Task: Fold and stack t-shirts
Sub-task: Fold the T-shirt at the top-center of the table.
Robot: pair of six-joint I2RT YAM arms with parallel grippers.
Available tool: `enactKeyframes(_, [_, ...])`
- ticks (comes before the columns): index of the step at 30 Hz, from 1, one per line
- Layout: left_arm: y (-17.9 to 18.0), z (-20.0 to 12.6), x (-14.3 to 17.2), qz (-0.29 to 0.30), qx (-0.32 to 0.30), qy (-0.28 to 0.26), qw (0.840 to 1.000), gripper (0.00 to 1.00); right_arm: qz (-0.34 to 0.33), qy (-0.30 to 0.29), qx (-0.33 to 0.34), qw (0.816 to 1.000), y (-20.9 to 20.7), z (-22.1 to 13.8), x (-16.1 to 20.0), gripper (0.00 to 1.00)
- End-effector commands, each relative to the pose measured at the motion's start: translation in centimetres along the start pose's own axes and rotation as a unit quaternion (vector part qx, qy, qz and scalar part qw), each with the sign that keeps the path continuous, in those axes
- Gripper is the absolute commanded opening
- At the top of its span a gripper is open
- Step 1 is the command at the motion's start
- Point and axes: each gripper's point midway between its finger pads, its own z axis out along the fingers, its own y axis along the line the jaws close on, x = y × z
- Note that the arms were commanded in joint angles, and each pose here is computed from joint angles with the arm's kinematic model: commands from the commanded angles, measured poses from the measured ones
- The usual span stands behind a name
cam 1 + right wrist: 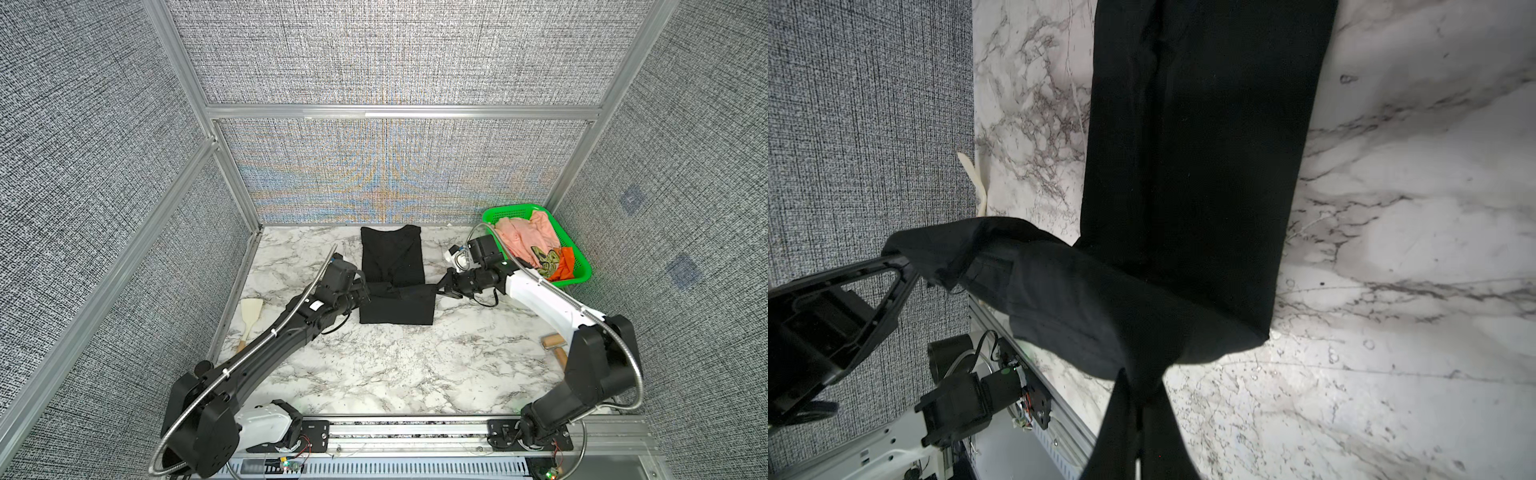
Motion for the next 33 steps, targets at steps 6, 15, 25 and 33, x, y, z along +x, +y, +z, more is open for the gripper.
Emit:
enactKeyframes(6, [-0.3, 3.8, -2.2, 0.048, -0.004, 0.033, 0.998, 0.0, -0.01, 0.002, 0.013, 1.0, -1.2, 2.3, -3.0, 0.0])
enactKeyframes(15, [1.2, 8.3, -2.0, 0.066, -0.01, 0.114, 0.991, 0.0, -0.004, -0.002, 0.021, 1.0, -2.3, 3.6, -5.7, 0.0])
enactKeyframes(25, [2.8, 11.7, -2.4, 0.049, -0.02, 0.169, 0.984, 0.0, -0.006, 0.011, 0.026, 1.0, -3.5, 5.6, -7.5, 0.0])
enactKeyframes(33, [3.3, 13.1, -2.0, 0.049, -0.026, 0.182, 0.982, 0.0, -0.001, 0.022, 0.033, 0.999, -4.7, 6.9, -8.2, 0.0])
